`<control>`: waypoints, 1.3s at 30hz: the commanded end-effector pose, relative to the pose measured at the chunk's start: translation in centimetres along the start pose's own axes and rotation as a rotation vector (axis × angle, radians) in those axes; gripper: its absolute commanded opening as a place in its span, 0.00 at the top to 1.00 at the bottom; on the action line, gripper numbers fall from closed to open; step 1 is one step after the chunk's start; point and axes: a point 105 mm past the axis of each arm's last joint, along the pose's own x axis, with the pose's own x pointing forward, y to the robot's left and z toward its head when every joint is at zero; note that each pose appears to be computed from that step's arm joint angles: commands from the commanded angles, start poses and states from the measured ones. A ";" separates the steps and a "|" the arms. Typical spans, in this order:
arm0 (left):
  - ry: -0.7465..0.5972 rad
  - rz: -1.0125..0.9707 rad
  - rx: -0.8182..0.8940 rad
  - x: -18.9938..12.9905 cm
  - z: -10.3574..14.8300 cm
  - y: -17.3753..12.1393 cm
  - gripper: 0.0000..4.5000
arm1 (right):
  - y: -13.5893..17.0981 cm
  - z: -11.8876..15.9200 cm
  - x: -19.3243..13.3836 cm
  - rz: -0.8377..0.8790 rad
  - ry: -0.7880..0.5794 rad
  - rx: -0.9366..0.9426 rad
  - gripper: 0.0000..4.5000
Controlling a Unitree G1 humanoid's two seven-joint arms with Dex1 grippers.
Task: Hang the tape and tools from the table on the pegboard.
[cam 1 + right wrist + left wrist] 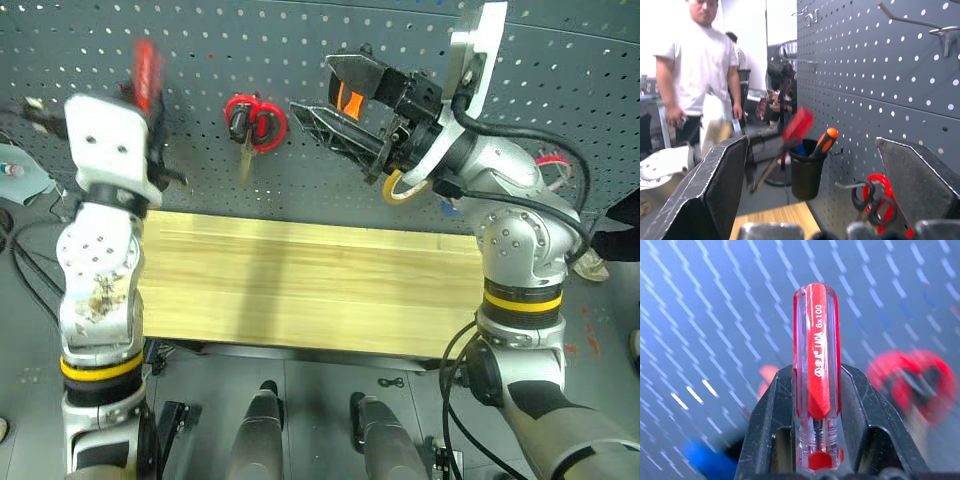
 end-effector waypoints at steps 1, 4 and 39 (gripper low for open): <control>-0.116 0.119 0.038 2.2 2.6 2.7 0.84 | 0.0 2.4 0.3 0.003 -0.082 -0.069 0.00; -0.158 0.147 0.039 4.2 3.3 3.3 0.84 | -0.2 2.2 0.3 -0.008 -0.077 -0.077 0.00; -0.058 -0.165 -0.404 4.5 1.2 -0.2 0.01 | 0.1 -5.8 -8.3 -0.047 0.354 -0.121 0.00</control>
